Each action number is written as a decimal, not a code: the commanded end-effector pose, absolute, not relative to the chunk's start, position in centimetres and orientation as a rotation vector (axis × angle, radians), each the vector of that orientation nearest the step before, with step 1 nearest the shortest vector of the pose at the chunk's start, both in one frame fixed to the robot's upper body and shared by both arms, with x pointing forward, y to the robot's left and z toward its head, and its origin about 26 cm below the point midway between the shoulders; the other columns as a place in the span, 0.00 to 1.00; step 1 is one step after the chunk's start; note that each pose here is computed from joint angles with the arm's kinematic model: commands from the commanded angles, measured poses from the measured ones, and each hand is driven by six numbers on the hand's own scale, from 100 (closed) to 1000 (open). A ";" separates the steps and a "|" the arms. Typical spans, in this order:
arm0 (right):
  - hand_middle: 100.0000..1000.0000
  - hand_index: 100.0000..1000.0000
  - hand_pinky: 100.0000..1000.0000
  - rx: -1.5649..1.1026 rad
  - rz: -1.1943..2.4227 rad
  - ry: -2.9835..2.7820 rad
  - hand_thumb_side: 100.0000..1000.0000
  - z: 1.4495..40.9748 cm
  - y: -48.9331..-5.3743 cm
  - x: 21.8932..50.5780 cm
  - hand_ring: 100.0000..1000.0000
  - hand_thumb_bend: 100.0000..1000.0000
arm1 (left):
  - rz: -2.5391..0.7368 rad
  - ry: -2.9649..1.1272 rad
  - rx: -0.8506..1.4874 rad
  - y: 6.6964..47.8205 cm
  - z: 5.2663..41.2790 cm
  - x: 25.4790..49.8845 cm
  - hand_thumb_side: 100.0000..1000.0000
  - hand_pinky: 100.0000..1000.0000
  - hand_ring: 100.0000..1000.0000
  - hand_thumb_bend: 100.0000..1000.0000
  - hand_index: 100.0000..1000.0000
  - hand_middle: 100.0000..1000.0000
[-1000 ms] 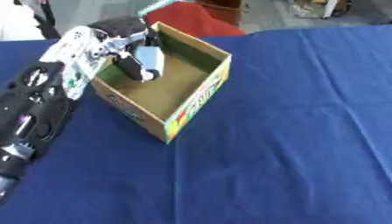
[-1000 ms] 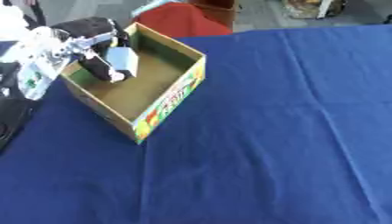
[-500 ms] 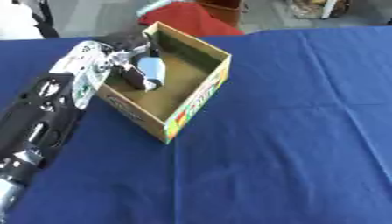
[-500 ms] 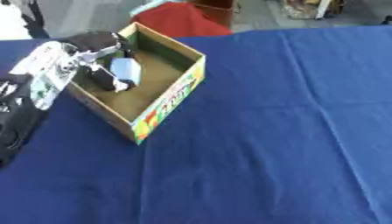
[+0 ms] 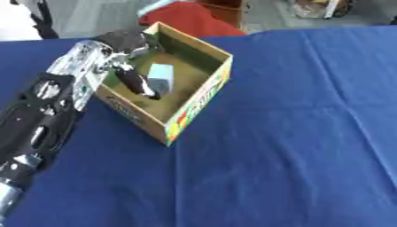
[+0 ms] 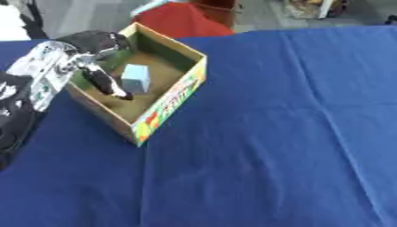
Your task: Pick up objects on the table and place them in the box.
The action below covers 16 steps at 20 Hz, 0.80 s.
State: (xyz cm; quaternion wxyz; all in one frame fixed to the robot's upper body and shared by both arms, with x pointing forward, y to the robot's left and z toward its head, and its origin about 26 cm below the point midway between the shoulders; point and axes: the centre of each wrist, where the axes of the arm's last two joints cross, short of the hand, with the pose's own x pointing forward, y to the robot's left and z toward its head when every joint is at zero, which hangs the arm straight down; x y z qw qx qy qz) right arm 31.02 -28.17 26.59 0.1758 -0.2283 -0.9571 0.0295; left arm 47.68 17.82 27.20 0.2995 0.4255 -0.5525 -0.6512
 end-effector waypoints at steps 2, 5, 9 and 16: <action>0.84 0.77 0.66 -0.654 0.082 -2.738 1.00 27.3 -28.3 30.6 0.71 0.00 | -1.635 -1.603 1.153 18.1 30.5 46.4 0.34 0.72 0.78 0.31 0.85 0.72; 0.84 0.77 0.67 -0.659 0.083 -2.735 1.00 27.3 -28.4 30.5 0.71 0.00 | -1.570 -1.716 1.152 17.7 32.7 44.7 0.33 0.64 0.70 0.18 0.77 0.63; 0.84 0.77 0.67 -0.674 0.086 -2.735 1.00 27.3 -28.6 30.5 0.71 0.00 | -1.510 -1.880 1.131 18.1 35.6 40.9 0.36 0.59 0.65 0.04 0.74 0.60; 0.84 0.77 0.67 -0.707 0.090 -2.739 1.00 27.5 -29.0 30.4 0.72 0.00 | -1.333 -2.142 1.082 20.7 37.6 33.1 0.43 0.56 0.60 0.06 0.73 0.56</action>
